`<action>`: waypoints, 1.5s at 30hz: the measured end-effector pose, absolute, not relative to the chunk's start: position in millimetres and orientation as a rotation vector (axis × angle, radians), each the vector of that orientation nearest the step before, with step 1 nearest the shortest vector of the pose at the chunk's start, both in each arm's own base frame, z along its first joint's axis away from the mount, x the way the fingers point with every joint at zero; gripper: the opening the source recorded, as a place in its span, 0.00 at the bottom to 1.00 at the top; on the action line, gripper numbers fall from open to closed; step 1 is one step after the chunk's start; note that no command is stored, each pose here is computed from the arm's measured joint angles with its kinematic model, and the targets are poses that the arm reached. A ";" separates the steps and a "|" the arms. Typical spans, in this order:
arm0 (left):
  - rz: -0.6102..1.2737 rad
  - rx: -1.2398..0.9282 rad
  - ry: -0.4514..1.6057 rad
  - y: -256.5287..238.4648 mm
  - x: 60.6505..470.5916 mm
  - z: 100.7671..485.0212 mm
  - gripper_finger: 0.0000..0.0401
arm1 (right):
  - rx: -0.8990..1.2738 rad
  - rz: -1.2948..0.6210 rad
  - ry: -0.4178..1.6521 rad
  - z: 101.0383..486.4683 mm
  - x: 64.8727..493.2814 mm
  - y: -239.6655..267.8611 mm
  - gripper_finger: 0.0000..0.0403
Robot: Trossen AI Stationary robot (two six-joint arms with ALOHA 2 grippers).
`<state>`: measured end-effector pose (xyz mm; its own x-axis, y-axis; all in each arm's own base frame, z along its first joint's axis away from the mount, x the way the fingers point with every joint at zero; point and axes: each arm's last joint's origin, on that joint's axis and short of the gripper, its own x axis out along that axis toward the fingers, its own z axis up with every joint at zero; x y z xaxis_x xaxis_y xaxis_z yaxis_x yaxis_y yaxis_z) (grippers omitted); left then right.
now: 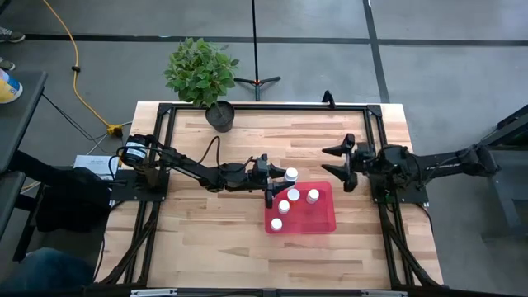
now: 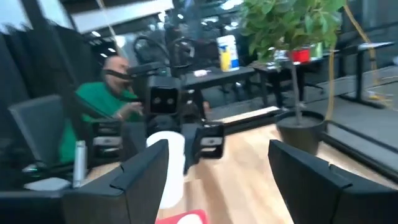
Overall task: Pick and place pill bottles into a basket
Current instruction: Put the white pill bottle into the pink bin
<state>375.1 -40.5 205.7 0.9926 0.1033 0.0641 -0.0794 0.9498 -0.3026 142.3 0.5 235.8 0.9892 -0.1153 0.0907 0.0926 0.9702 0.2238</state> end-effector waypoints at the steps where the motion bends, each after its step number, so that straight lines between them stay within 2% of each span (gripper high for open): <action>1: 0.093 -0.304 -0.080 -40.5 375.1 205.7 0.51 | 0.212 -0.118 -0.092 239.3 147.2 0.3 0.66; 12: 0.093 -0.307 -0.080 -40.5 375.1 205.7 0.51 | 0.232 -0.046 0.060 245.3 194.5 4.3 0.66; 29: 0.096 -0.305 -0.086 -40.4 375.1 206.3 0.51 | 0.314 0.062 0.019 230.5 226.5 8.5 0.66; 45: 0.112 -0.305 -0.084 -39.8 375.1 205.9 0.51 | 0.313 0.064 0.015 214.4 243.3 9.1 0.66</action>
<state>375.1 -39.8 205.9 0.9903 0.1224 0.0652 -0.0972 0.9478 -0.3037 243.3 9.1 214.4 0.9978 0.0655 -0.0045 -0.0610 0.9495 0.3078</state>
